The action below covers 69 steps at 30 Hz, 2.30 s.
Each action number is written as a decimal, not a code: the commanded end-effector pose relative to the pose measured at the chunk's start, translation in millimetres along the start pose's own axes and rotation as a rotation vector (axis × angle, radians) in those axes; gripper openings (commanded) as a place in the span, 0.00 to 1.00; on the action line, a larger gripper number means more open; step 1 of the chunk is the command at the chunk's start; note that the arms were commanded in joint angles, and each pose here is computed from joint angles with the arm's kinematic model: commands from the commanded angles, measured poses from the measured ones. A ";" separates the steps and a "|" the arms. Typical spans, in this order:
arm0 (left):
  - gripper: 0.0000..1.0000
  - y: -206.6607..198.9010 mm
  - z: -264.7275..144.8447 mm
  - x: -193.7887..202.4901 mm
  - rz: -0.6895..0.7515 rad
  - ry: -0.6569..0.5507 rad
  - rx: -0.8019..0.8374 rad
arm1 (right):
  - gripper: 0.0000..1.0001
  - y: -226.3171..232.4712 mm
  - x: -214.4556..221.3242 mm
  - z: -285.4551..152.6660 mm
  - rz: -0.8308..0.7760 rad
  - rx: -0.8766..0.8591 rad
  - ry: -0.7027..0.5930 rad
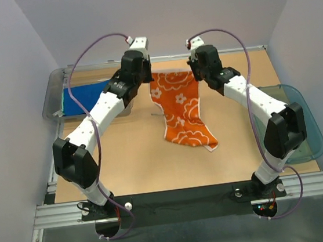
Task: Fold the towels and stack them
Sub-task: Flatten out the crumpled towel
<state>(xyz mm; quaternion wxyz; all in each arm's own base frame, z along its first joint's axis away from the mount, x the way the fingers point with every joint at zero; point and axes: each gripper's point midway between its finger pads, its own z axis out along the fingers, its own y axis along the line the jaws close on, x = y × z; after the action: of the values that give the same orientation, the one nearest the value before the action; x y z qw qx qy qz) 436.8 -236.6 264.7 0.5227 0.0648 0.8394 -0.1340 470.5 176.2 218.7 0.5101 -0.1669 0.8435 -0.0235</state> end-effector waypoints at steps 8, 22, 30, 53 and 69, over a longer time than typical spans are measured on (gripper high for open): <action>0.00 -64.2 -145.8 -181.4 0.236 -0.514 0.222 | 0.00 -75.6 -163.9 -151.3 -0.023 0.144 -0.466; 0.00 -84.9 -333.4 -181.4 0.257 -0.796 0.461 | 0.00 -50.2 -156.5 -347.6 -0.122 -0.208 -0.851; 0.00 -64.2 -296.0 -176.2 0.162 -0.723 0.271 | 0.00 -59.5 -172.8 -350.1 -0.062 -0.183 -0.832; 0.00 27.3 116.4 -69.0 0.087 -0.202 0.040 | 0.00 -92.6 -79.7 38.9 -0.116 0.135 -0.329; 0.00 25.7 93.2 -47.4 0.127 -0.138 0.172 | 0.00 -54.5 -9.8 38.2 -0.101 -0.036 -0.237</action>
<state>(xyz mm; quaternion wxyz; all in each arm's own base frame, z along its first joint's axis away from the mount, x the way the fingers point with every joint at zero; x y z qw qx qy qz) 566.9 -246.3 202.9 0.5417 0.1374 0.8136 -0.1606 538.7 141.6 195.6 0.5750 -0.2369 0.7826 -0.0275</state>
